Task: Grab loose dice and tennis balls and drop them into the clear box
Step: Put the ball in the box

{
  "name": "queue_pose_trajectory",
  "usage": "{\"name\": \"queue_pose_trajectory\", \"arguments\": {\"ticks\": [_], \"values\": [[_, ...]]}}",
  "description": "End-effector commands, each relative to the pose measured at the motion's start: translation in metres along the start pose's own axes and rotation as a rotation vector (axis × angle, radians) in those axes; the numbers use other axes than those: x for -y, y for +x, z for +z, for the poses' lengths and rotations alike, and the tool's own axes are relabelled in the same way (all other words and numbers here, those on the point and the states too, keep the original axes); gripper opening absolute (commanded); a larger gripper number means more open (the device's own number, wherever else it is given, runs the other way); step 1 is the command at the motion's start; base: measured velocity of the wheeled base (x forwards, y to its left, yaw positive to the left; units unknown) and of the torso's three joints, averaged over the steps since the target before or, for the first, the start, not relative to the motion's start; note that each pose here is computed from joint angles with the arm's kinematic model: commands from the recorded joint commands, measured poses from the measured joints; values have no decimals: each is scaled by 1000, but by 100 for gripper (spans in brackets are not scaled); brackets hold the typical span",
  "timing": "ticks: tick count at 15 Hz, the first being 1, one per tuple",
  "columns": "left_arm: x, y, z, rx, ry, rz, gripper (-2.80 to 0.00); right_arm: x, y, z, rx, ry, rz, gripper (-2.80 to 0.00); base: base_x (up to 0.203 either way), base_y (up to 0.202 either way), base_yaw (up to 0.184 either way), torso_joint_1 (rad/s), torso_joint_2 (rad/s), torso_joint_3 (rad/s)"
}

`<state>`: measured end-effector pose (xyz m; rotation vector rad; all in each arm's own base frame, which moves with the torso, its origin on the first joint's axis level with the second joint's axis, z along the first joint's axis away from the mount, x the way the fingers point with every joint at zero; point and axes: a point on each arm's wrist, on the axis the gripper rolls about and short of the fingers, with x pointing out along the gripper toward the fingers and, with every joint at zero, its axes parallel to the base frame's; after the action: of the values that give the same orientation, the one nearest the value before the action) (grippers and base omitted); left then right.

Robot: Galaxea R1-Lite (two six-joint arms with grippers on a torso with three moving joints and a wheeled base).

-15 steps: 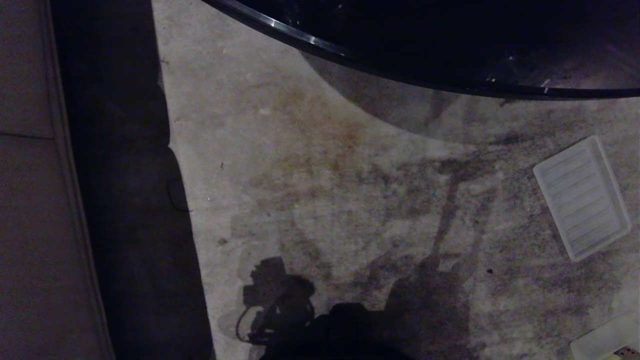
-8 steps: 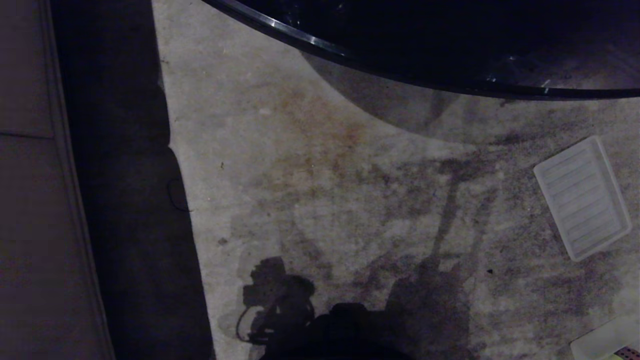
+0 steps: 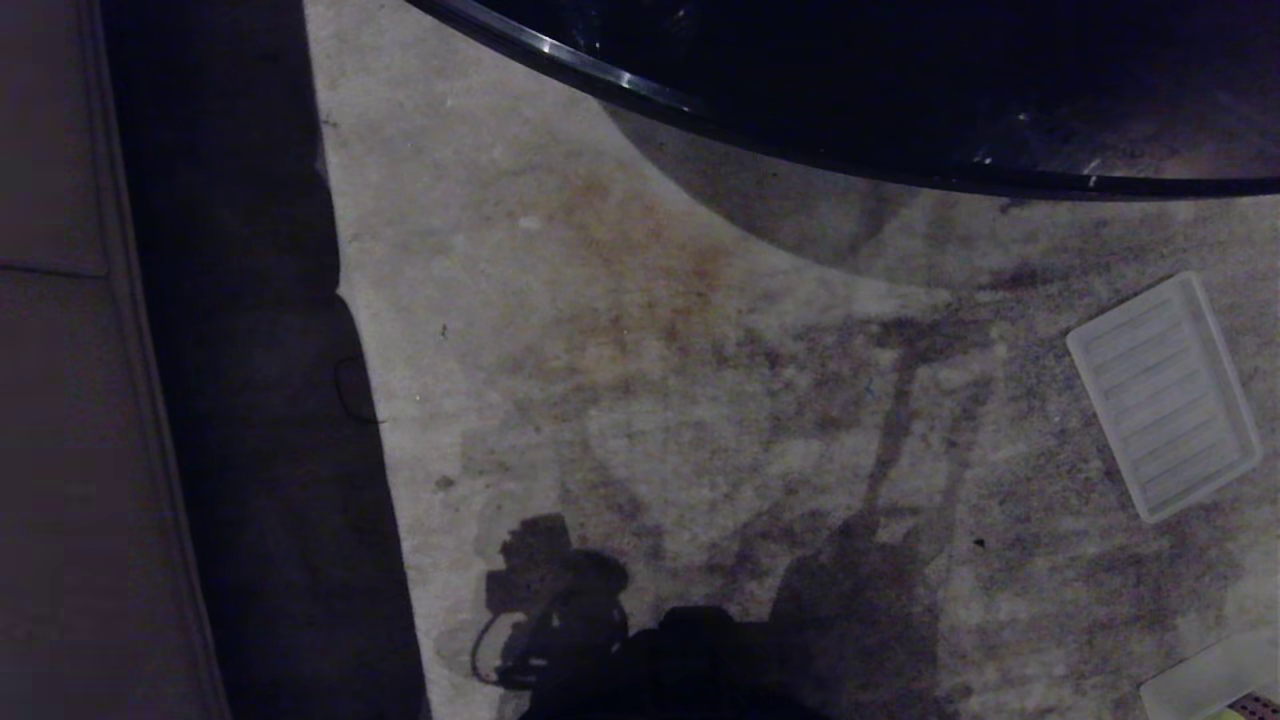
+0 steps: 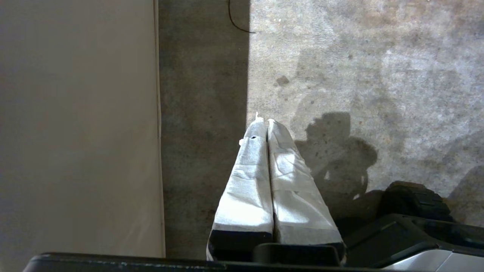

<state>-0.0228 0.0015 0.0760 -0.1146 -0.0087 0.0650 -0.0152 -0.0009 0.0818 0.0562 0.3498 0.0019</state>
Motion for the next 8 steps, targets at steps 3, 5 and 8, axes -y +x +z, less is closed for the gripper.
{"name": "queue_pose_trajectory", "arguments": {"ticks": [3, 5, 8], "values": [[0, 0, 0, 0, -1, 1, -280, 0, -14, -11, 205, -38, 10, -280, 0, 0, 0, 0, 0, 0], [0, 0, 0, -2, -1, 1, -280, 0, -13, -11, 199, -40, 8, -280, 0, 0, 0, 0, 0, 0], [0, 0, 0, -3, 6, -2, -280, 0, -13, -11, 199, -25, 8, -280, 0, 0, 0, 0, 0, 0]]}}
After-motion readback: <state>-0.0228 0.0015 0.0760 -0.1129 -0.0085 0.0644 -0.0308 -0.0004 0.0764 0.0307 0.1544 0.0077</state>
